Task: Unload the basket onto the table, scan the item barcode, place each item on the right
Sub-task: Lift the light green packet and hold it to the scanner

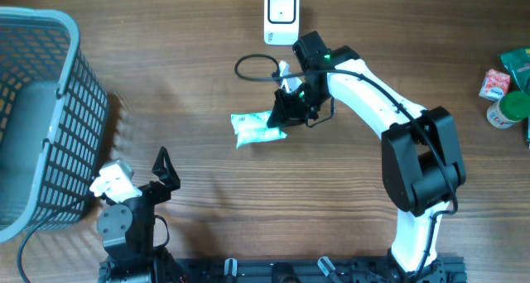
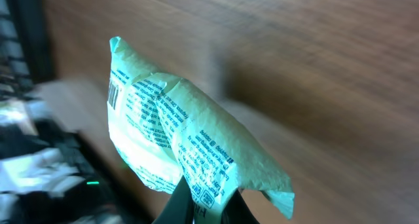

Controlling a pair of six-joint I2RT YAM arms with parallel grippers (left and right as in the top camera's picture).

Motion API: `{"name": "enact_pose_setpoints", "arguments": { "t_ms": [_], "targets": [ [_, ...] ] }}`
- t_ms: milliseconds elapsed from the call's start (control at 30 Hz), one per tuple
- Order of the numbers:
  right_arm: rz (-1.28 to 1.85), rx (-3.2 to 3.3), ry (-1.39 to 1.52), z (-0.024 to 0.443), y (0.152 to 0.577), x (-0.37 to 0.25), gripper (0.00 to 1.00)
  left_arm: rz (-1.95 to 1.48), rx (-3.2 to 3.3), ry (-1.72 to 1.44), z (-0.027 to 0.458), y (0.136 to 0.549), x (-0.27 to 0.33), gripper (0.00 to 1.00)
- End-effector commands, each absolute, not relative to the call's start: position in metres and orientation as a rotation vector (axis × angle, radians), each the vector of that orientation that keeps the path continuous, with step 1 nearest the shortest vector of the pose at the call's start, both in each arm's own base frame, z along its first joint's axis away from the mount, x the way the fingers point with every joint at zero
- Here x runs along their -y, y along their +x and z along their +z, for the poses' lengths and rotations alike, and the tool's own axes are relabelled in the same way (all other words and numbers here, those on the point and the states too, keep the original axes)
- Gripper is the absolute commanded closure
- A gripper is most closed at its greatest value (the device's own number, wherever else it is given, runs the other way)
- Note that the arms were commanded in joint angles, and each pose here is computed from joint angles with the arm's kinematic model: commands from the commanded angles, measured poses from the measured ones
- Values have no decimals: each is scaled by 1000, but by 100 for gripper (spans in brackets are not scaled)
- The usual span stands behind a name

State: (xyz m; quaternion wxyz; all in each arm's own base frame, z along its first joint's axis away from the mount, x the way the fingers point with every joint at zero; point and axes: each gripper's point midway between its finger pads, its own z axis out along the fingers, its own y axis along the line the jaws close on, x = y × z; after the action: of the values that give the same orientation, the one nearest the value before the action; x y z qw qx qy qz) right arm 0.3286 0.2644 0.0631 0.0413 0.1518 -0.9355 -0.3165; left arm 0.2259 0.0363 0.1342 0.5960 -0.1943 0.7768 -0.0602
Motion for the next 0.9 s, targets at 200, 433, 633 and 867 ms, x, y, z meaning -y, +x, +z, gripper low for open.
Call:
{"name": "enact_pose_setpoints", "arguments": {
  "t_ms": [200,433,633,867],
  "targets": [
    [-823,3297,1304,201,348,-269,96,-129,-1804,-431,134,226,-36,0],
    [-764,3181,1750,211,340,-279,96,-128,-1804,-431,134,226,-36,0],
    [-327,3380,1694,205,380,-255,96,-129,-1804,-431,134,226,-36,0],
    [1136,3633,1475,218,504,-200,95,-128,-1804,-431,134,226,-36,0]
  ]
}}
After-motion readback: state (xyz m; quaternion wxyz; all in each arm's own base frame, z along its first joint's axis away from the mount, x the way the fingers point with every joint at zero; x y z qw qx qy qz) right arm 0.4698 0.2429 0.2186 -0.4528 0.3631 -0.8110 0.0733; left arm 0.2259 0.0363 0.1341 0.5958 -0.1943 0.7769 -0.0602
